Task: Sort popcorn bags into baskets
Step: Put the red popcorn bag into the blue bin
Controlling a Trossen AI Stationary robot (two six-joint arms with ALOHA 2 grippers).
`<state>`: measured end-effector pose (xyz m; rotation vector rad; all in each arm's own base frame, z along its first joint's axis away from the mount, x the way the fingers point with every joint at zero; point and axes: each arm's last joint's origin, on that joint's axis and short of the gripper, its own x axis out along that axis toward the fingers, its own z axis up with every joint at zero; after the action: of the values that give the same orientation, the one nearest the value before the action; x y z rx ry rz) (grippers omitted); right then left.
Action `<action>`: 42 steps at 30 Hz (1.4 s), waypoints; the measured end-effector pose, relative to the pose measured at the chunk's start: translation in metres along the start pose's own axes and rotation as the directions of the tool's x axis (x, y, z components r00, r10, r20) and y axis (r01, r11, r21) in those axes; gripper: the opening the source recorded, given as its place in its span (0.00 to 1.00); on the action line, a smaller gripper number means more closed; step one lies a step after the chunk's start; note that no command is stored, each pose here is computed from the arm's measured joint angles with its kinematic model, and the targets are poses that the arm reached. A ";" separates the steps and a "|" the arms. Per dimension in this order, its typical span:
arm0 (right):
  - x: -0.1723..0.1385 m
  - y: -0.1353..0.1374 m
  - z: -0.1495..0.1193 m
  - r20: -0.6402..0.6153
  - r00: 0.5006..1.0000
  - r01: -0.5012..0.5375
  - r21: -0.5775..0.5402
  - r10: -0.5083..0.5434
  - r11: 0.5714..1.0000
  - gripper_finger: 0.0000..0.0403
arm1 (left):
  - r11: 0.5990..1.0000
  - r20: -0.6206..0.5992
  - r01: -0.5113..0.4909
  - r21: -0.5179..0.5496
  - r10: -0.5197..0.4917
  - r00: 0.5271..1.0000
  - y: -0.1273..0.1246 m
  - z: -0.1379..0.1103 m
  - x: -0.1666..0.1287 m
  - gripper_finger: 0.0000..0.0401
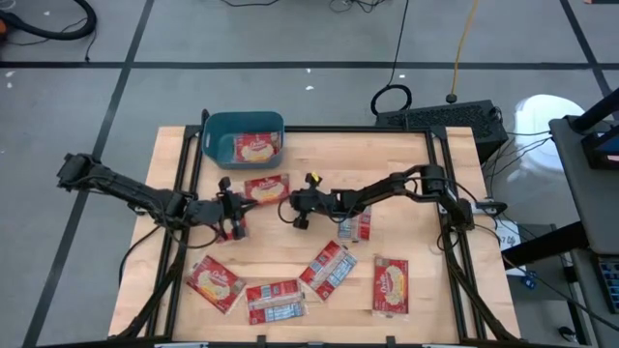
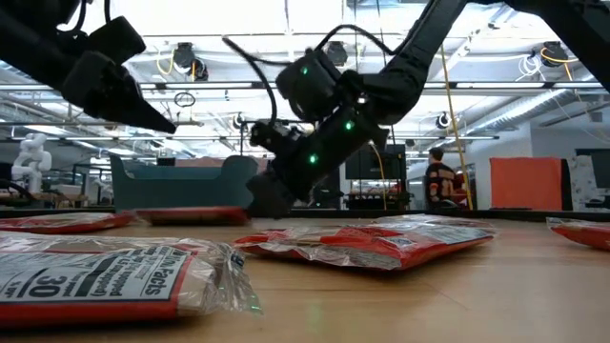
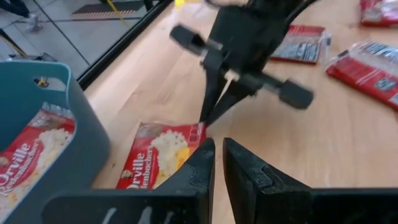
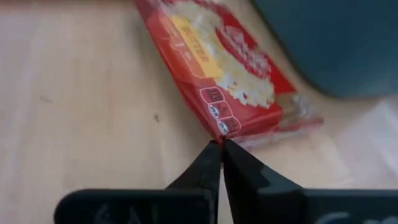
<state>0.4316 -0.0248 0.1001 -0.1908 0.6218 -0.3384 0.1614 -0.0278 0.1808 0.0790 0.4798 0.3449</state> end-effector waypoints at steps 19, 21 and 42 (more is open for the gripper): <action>-0.039 0.015 0.040 0.129 0.991 -0.037 -0.011 0.038 0.999 0.00 | 0.999 0.108 0.037 0.035 -0.041 0.993 -0.004 -0.043 0.003 0.62; -0.040 0.016 0.041 0.136 0.990 -0.038 -0.009 0.039 0.999 0.00 | 0.998 0.099 0.029 0.052 -0.034 0.994 -0.003 -0.047 0.004 0.68; -0.042 0.021 0.047 0.210 0.944 -0.279 0.087 0.256 0.956 0.00 | 0.926 -0.041 -0.097 0.365 0.120 0.992 0.004 -0.068 0.030 0.07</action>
<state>0.4332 0.0134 0.1548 -0.0261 0.4238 -0.0893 0.1535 -0.0144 0.1077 0.4568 0.5993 0.3648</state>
